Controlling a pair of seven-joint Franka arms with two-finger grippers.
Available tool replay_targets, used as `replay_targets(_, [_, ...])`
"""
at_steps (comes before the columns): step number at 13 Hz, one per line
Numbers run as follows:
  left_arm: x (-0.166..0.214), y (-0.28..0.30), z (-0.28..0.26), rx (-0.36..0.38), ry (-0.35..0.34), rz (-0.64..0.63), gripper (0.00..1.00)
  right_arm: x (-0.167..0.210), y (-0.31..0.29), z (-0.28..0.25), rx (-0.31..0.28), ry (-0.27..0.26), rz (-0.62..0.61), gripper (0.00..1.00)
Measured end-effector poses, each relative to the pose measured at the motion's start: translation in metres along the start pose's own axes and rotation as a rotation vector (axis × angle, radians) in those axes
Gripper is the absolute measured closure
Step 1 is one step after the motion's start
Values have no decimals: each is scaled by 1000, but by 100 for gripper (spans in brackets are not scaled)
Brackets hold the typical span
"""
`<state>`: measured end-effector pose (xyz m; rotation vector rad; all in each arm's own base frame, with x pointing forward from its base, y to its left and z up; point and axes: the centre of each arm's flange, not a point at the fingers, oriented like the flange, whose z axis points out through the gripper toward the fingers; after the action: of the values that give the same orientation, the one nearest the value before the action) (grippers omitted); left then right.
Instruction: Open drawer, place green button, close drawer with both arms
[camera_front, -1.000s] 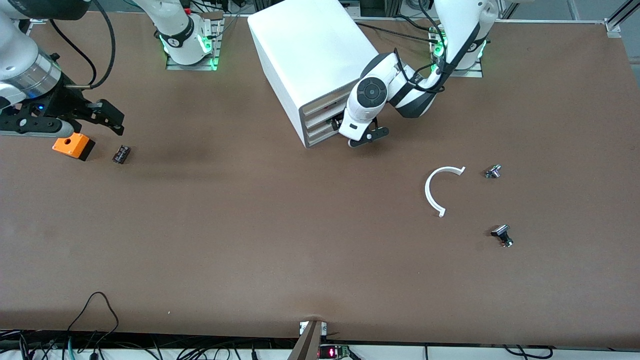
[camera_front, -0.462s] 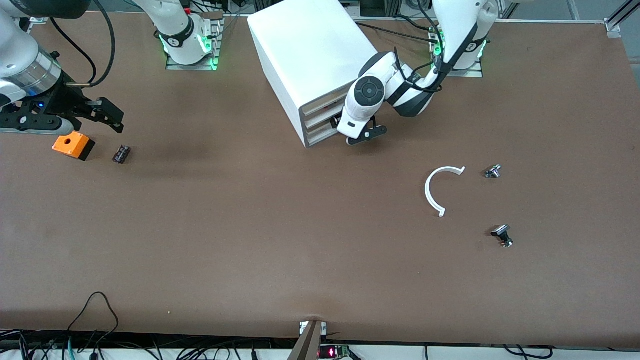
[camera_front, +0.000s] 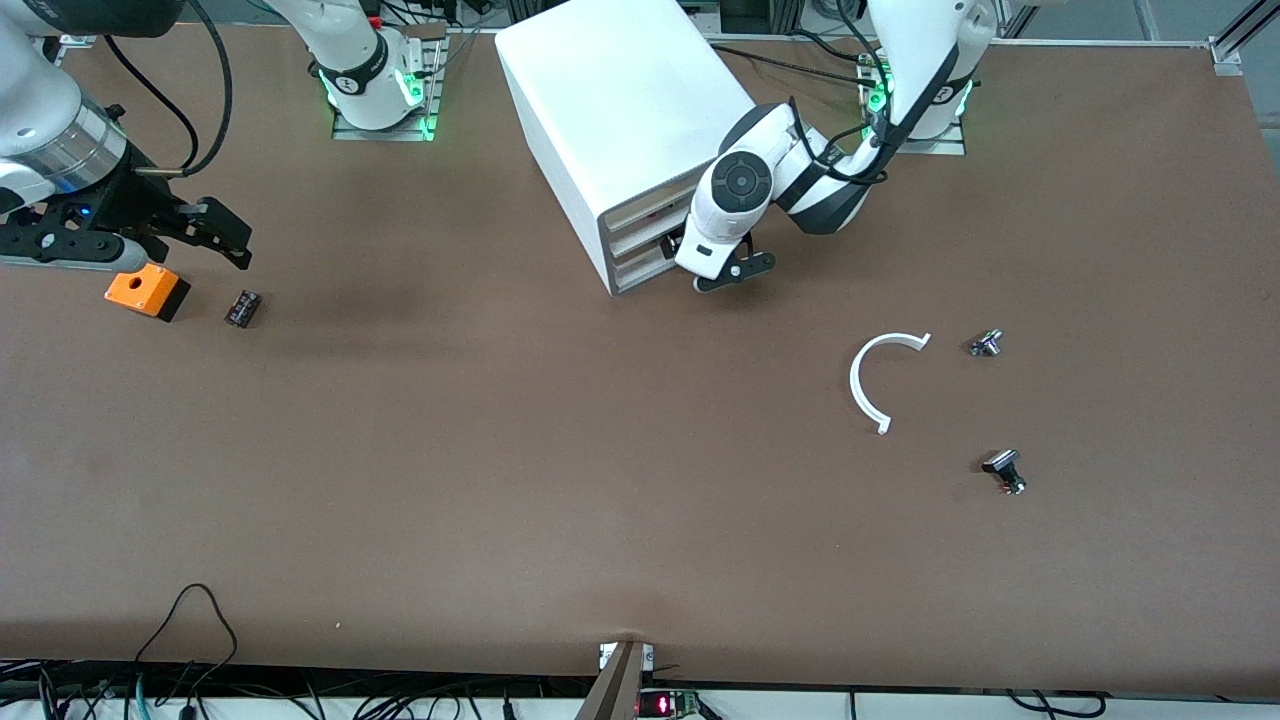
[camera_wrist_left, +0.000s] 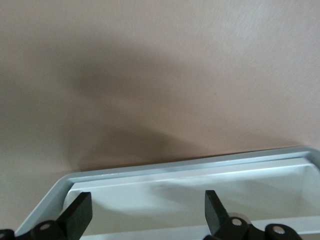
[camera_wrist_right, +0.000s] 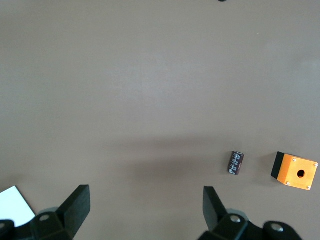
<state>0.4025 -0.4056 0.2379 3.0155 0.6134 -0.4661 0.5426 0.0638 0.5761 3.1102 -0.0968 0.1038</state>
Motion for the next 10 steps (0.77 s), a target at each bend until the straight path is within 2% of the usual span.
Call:
replay_targets(2, [29,-12,-35,-13,12,21,1,-1,-4,0,1,1,-5,0])
replay_targets(6, [113,-70,-149,41,-60,120,1,0,-3,0,1,3,-2,0])
replay_targets(10, [170,-137,-228,121,-64,270,1,6,-2,6,4,7,2,0])
